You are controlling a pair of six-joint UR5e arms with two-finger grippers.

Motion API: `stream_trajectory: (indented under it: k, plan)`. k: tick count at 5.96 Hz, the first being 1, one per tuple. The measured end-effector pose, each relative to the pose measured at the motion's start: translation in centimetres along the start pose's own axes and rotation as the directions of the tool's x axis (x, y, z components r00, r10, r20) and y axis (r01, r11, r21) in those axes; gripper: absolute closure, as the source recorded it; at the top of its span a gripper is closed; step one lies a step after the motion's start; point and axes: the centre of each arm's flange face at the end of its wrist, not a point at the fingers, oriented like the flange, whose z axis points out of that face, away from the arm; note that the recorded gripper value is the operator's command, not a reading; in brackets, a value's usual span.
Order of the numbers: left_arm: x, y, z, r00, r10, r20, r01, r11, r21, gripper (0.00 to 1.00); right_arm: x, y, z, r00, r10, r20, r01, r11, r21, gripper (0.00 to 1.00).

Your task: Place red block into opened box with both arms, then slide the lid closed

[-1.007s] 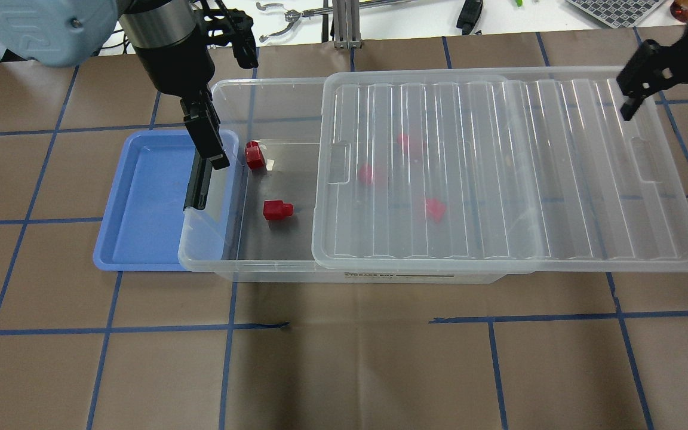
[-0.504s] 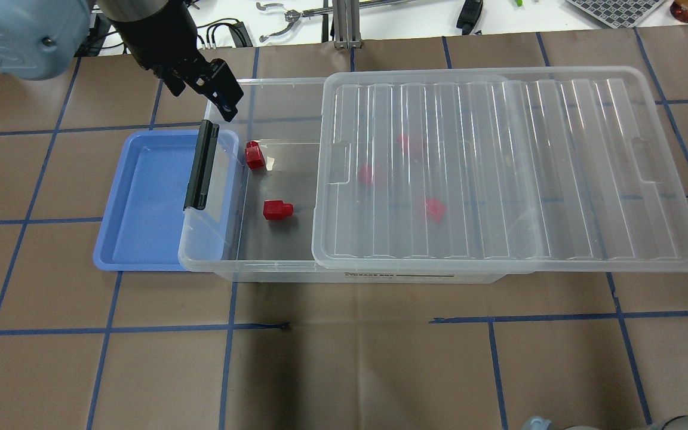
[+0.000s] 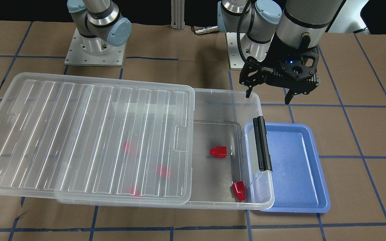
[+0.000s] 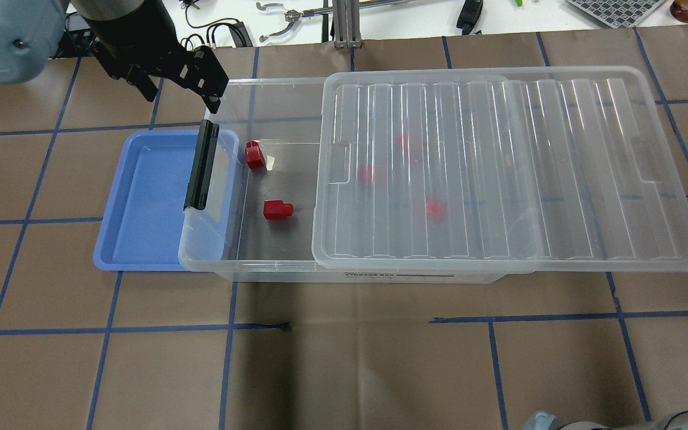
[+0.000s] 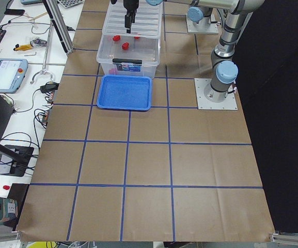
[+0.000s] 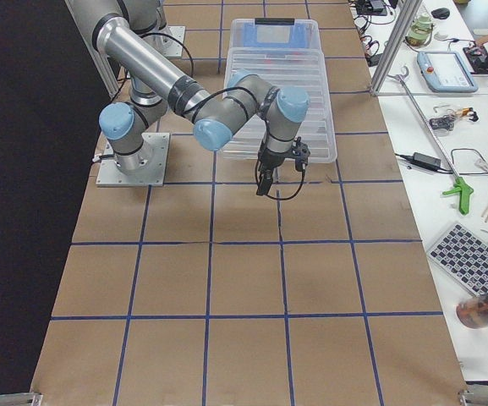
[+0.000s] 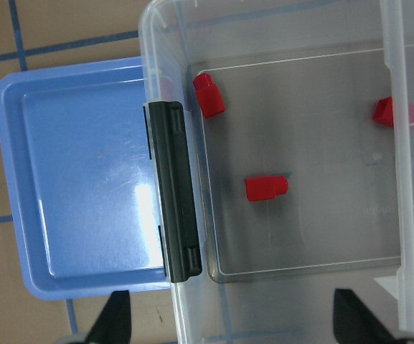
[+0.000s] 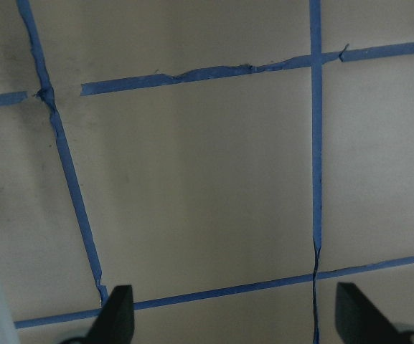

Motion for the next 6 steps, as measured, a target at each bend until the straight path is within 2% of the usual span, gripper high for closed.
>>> stream_trajectory:
  k: [1, 3, 6]
  plan:
    - [-0.1, 1.0, 0.6, 0.999, -0.041, -0.002, 0.041, 0.999, -0.004, 0.02, -0.4, 0.3, 0.5, 1.000, 0.022, 0.009, -0.021, 1.000, -0.010, 0.00]
    - [-0.3, 1.8, 0.9, 0.999, -0.051, 0.001, 0.051, 0.999, -0.003, 0.02, -1.4, 0.9, 0.5, 0.999, 0.041, 0.031, -0.041, 0.999, -0.009, 0.00]
    - [-0.5, 1.8, 0.9, 0.999, -0.051, 0.000, 0.051, 0.999, -0.001, 0.02, -3.7, 1.2, 0.3, 0.998, 0.012, 0.054, -0.012, 1.000, 0.001, 0.00]
